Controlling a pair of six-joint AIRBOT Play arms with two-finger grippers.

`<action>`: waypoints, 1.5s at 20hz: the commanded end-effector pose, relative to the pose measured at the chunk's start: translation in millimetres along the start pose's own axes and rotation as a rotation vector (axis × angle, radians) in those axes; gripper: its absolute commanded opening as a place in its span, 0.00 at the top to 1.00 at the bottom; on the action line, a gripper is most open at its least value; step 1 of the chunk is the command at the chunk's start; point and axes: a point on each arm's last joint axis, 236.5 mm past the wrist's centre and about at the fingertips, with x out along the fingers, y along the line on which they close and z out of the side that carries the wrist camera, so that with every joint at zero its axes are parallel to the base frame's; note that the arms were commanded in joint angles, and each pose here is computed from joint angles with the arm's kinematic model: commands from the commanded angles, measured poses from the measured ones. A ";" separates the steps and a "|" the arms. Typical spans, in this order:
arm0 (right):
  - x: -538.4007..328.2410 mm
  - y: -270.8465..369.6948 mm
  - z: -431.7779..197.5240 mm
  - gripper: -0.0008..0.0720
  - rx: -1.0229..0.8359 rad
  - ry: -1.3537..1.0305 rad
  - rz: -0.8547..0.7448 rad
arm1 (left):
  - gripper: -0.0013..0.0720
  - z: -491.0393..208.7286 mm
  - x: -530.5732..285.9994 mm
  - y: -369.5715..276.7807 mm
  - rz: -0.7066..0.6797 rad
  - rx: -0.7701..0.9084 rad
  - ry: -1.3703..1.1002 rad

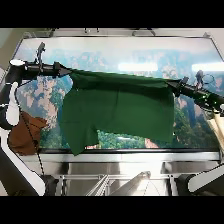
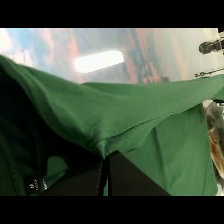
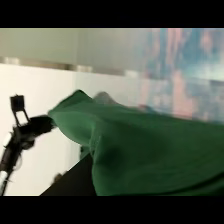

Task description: Fold the shirts.

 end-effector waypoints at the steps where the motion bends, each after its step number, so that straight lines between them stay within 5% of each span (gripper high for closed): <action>1: -7.4 -33.0 -2.1 0.97 -0.007 0.077 -0.169 | 0.95 -13.9 9.1 8.9 0.010 -0.006 0.042; 13: -22.9 -70.9 -29.3 0.95 -0.043 0.216 -0.347 | 0.95 -90.5 30.4 25.4 0.165 0.038 0.386; 15: -25.7 -69.7 -24.3 0.73 -0.048 0.206 -0.347 | 0.96 -90.9 30.2 26.6 0.171 0.030 0.387; 16: -28.0 -68.4 -21.1 0.73 -0.042 0.197 -0.348 | 0.95 -91.0 30.4 23.8 0.161 0.027 0.387; 17: -32.2 -67.6 -19.2 0.70 -0.023 0.190 -0.357 | 0.86 -93.9 29.5 17.6 0.138 0.018 0.401; 18: -41.1 -68.8 -18.3 0.43 0.005 0.188 -0.385 | 0.57 -97.4 23.5 13.0 0.135 0.005 0.433; 19: -52.8 -68.5 -19.5 0.28 0.050 0.192 -0.413 | 0.51 -97.5 14.7 6.5 0.125 -0.003 0.456; 23: -124.5 -64.2 -50.4 0.31 0.125 0.330 -0.565 | 0.52 -78.8 -42.5 -1.0 0.158 -0.125 0.406; 25: -158.3 -68.0 -84.6 0.46 0.148 0.433 -0.684 | 0.52 -89.3 -69.9 2.1 0.168 -0.207 0.380; 30: -183.1 -78.9 -194.4 0.45 0.267 0.481 -0.804 | 0.52 -172.4 -108.5 18.2 0.245 -0.428 0.421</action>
